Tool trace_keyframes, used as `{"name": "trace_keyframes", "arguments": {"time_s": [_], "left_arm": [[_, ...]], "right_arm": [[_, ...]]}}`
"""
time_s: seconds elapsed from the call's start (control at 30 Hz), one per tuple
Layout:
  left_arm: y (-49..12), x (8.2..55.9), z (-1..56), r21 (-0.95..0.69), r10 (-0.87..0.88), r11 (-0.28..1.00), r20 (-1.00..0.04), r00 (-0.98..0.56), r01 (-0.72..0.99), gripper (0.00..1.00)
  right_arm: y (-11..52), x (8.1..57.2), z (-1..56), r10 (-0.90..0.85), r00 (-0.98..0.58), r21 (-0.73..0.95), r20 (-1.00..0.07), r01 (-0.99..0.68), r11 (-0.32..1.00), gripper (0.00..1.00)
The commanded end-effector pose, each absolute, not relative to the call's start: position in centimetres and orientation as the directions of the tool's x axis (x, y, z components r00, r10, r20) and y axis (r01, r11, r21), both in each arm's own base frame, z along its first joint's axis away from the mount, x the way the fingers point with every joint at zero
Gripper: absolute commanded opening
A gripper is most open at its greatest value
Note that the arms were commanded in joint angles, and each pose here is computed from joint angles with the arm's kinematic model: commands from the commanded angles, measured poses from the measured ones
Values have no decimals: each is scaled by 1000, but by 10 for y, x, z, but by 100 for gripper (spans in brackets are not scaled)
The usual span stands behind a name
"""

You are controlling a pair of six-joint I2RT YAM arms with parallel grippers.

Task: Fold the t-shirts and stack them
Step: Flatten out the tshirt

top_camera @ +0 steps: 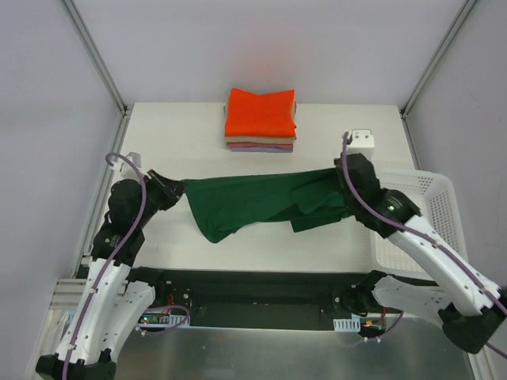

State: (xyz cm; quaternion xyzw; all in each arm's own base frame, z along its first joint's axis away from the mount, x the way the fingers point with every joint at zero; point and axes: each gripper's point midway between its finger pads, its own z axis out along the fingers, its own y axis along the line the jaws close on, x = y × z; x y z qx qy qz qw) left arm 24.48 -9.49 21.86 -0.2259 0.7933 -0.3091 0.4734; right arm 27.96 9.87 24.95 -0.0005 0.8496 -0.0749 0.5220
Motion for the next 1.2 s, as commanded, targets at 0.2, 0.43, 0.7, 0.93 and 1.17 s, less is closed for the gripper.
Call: {"name": "trace_keyframes", "arguments": {"time_s": [0.2,0.43,0.7,0.93,1.17], "left_arm": [[-81,196,451,-641,-661,700,-748,-53,315,0],[-81,125,562,-492,-642,688,-756,131,533,0],[-72,146,603,-446,-601,748,-769,218,491,0],[-31,305,466,-478,-476,877,-878,45,-53,0],[1,376,211,-275,-492,822,-784,-378,-499,0]], "right_arm": [[97,194,444,-18,19,-24,-1000,-399,917,0],[108,117,535,124,147,-8,-981,-676,737,0],[119,161,554,1,120,-71,-993,-594,802,0],[184,287,446,-282,-124,-168,-951,-558,813,4],[250,390,224,-399,-485,-19,-778,-617,787,54]]}}
